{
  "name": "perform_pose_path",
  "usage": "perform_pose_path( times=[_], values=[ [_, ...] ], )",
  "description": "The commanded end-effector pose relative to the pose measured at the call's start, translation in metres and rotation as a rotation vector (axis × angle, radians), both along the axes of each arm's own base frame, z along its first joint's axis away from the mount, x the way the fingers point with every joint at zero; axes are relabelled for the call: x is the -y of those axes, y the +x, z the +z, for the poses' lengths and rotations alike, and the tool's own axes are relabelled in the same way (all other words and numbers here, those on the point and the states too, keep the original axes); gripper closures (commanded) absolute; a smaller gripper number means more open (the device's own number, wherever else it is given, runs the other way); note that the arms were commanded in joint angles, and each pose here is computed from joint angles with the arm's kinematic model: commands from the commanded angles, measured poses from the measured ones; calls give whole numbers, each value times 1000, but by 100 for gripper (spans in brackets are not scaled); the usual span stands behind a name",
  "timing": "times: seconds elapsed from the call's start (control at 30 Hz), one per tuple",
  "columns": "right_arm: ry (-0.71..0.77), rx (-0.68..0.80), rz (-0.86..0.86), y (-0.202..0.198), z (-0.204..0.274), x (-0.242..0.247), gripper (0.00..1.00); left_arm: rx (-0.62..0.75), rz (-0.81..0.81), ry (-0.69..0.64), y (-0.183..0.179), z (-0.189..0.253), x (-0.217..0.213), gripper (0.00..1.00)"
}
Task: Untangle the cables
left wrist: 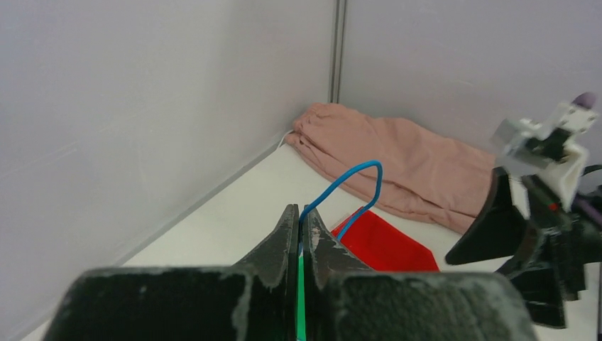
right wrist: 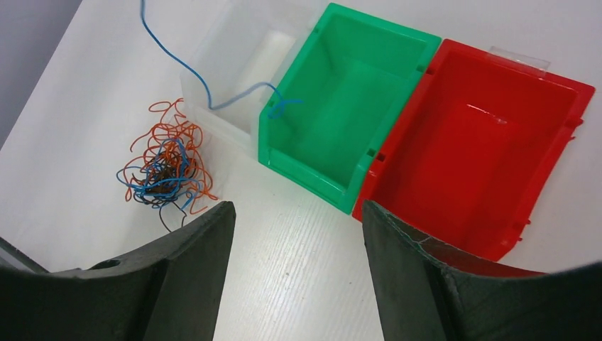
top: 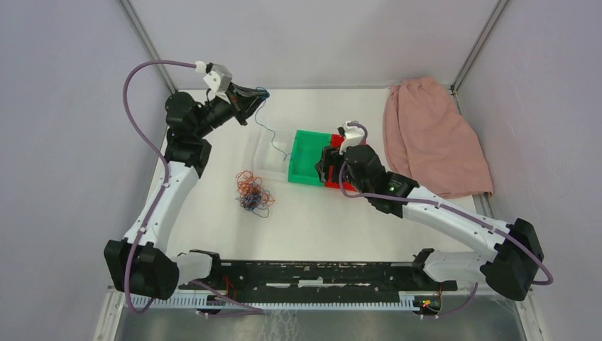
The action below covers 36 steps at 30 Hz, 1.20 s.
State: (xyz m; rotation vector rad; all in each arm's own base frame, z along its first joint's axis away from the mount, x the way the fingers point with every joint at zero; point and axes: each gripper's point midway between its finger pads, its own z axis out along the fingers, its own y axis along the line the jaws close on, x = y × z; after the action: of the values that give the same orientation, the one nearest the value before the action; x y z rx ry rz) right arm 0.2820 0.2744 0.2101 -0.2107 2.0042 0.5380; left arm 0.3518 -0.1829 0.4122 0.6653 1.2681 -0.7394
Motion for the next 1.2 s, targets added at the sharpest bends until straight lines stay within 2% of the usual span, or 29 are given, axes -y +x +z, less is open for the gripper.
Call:
perform_pose_path(
  times=[0.0, 0.17, 0.4, 0.53, 0.73, 1.03, 1.17],
  values=[
    [16, 55, -58, -1, 22, 23, 28, 87, 37, 95, 25, -7, 1, 97],
    [-6, 63, -80, -7, 19, 41, 28, 95, 73, 121, 49, -12, 0, 97],
    [-21, 52, -97, -9, 9, 51, 28, 162, 74, 69, 58, 43, 3, 97],
    [-22, 38, -101, -7, 4, 49, 28, 160, 49, 64, 55, 51, 6, 97],
    [-15, 39, -103, -7, 8, 51, 28, 96, 50, 130, 60, 7, 7, 97],
    [-9, 49, -131, -11, 12, 63, 28, -9, 52, 298, 79, -79, 13, 97],
    [-1, 55, -131, -14, 16, 66, 28, -40, 64, 338, 93, -96, 20, 97]
  ],
)
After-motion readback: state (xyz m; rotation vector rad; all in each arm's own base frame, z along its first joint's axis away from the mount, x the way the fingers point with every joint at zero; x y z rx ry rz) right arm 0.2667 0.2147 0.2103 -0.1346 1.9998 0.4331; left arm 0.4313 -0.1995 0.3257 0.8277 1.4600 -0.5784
